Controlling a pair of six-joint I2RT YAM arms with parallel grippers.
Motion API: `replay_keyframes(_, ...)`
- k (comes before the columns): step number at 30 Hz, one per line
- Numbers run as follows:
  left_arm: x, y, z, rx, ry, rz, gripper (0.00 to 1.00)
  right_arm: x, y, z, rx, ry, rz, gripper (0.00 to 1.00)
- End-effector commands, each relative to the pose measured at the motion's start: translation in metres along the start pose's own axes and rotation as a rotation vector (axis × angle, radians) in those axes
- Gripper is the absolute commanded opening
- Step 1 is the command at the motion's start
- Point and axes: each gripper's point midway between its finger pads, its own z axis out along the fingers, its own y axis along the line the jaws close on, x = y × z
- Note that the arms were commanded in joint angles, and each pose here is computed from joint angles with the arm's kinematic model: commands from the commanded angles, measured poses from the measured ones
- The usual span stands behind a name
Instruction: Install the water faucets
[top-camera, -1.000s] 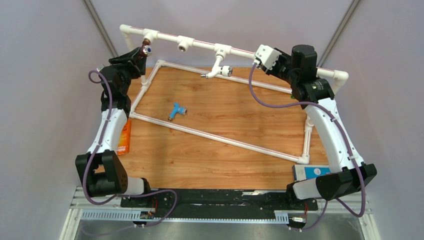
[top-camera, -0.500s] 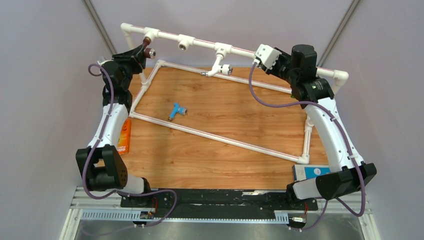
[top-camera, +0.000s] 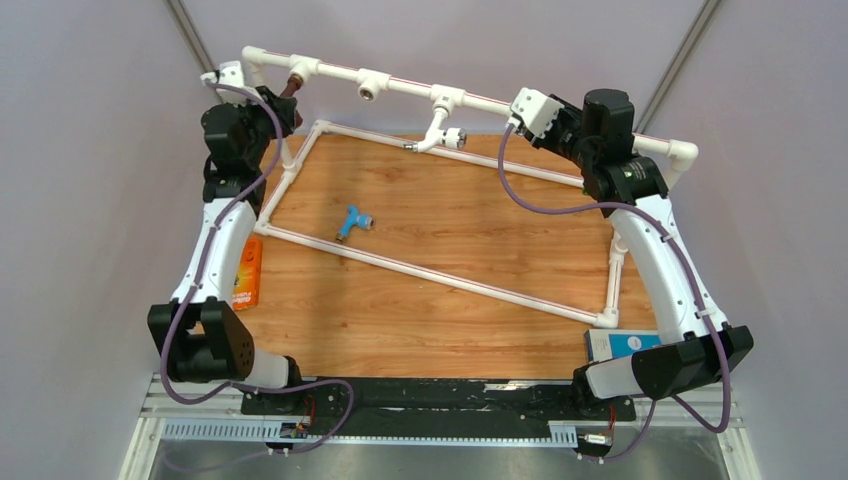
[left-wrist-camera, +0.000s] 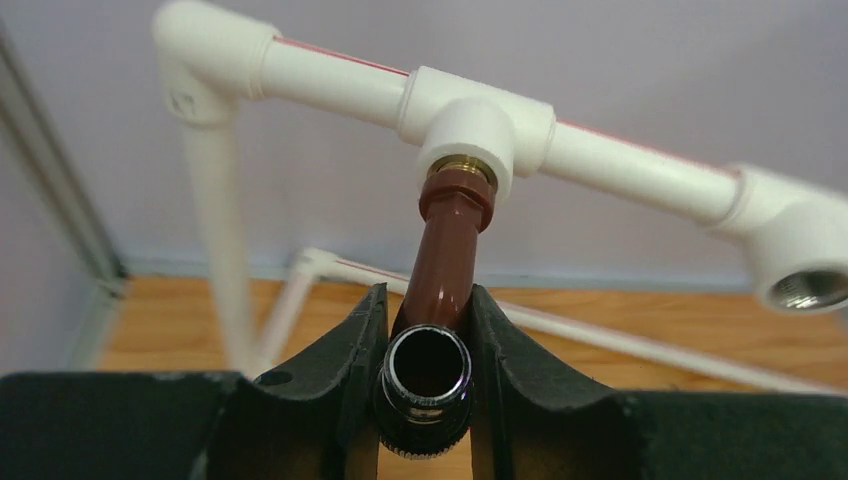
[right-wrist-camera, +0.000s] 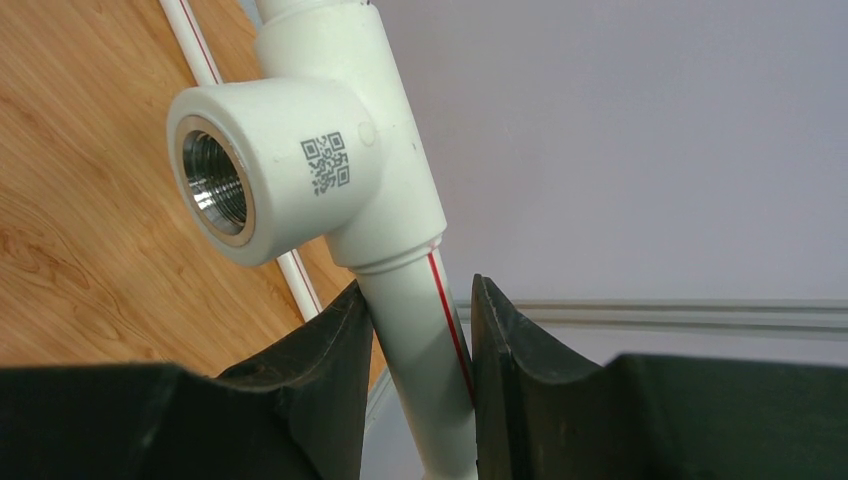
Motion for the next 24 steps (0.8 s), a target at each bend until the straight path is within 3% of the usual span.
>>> replay_keyframes(1,0.048,0.016,-0.012,-0.002,0.152,0.905,0.00,-0.009,0.048,0.006,-0.163,-0.038,0.163,0.00)
replay_keyframes(7,0.076,0.026,-0.029,0.153,0.284,1.665,0.00,-0.010,0.048,0.005,-0.162,-0.041,0.162,0.00)
replay_keyframes(9,0.082,0.034,-0.036,0.173,0.336,1.758,0.00,-0.010,0.048,0.005,-0.162,-0.041,0.162,0.00)
replay_keyframes(12,0.067,0.027,-0.040,0.142,0.306,1.709,0.08,-0.010,0.047,0.005,-0.162,-0.044,0.161,0.00)
replay_keyframes(14,0.057,0.016,-0.042,0.136,0.246,1.628,0.32,-0.011,0.048,0.005,-0.165,-0.045,0.160,0.00)
replay_keyframes(15,0.054,0.011,-0.043,0.129,0.220,1.578,0.61,-0.010,0.049,0.006,-0.167,-0.043,0.161,0.00)
replay_keyframes(16,0.049,0.005,-0.045,0.139,0.192,1.547,0.79,-0.010,0.048,0.006,-0.165,-0.043,0.163,0.00)
replay_keyframes(17,0.047,0.002,-0.046,0.136,0.180,1.500,0.87,-0.010,0.048,0.005,-0.165,-0.043,0.161,0.00)
replay_keyframes(24,-0.009,-0.029,-0.066,0.093,-0.050,1.110,0.91,-0.011,0.048,0.005,-0.165,-0.045,0.159,0.00)
